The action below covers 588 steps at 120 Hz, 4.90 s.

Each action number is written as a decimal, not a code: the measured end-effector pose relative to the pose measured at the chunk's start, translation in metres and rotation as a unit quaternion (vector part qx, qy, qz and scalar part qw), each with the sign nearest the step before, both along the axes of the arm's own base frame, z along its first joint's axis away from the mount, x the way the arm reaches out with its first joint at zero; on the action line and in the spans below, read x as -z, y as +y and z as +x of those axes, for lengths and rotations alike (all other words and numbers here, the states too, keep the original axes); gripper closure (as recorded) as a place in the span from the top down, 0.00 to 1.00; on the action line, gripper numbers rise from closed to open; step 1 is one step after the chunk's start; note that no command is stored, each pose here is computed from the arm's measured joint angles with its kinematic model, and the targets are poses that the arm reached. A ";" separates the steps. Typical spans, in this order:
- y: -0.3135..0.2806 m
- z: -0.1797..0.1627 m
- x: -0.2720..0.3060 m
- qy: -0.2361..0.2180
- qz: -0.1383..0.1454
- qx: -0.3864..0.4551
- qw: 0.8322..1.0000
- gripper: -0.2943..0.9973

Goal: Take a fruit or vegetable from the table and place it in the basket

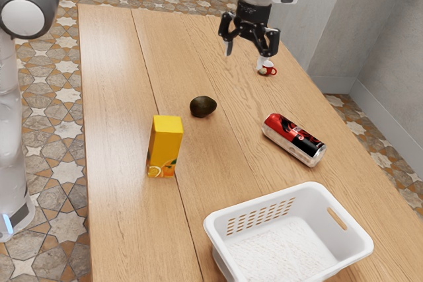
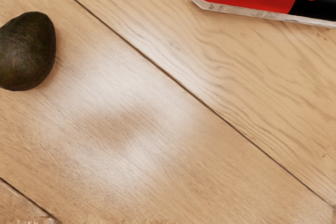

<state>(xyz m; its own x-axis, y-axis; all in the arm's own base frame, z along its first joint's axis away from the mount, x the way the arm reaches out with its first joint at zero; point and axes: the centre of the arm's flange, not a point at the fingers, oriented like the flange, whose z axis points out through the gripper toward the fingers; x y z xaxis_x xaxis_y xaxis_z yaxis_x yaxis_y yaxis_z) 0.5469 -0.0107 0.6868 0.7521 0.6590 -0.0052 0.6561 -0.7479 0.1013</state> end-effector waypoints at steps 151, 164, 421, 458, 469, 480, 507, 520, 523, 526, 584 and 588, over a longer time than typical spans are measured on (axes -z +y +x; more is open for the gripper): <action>0.141 -0.011 0.158 -0.012 -0.032 0.012 0.999 0.77; 0.184 -0.030 0.191 0.011 -0.026 0.013 1.000 0.77; 0.162 -0.016 0.266 -0.058 0.032 0.265 0.962 0.57; 0.128 -0.006 0.163 -0.155 0.078 0.275 0.946 0.36; 0.043 0.013 0.107 -0.207 0.094 0.330 0.916 0.34; -0.060 0.024 0.081 -0.237 0.089 0.388 0.886 0.35; -0.246 0.020 0.114 -0.235 0.031 0.470 0.850 0.37; -0.245 0.035 0.130 -0.233 0.022 0.445 0.865 0.41; -0.236 0.042 0.133 -0.233 0.021 0.433 0.871 0.42; -0.230 0.048 0.136 -0.233 0.020 0.423 0.876 0.43; -0.289 0.065 0.158 -0.264 -0.033 0.393 0.880 0.68; -0.285 0.066 0.160 -0.262 -0.034 0.389 0.882 0.70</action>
<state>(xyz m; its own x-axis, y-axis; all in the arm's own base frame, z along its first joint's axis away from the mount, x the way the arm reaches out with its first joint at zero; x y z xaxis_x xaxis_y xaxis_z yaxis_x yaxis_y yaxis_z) 0.6131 -0.2961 0.5264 0.8873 -0.0463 0.4590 -0.2036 -0.9321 0.2996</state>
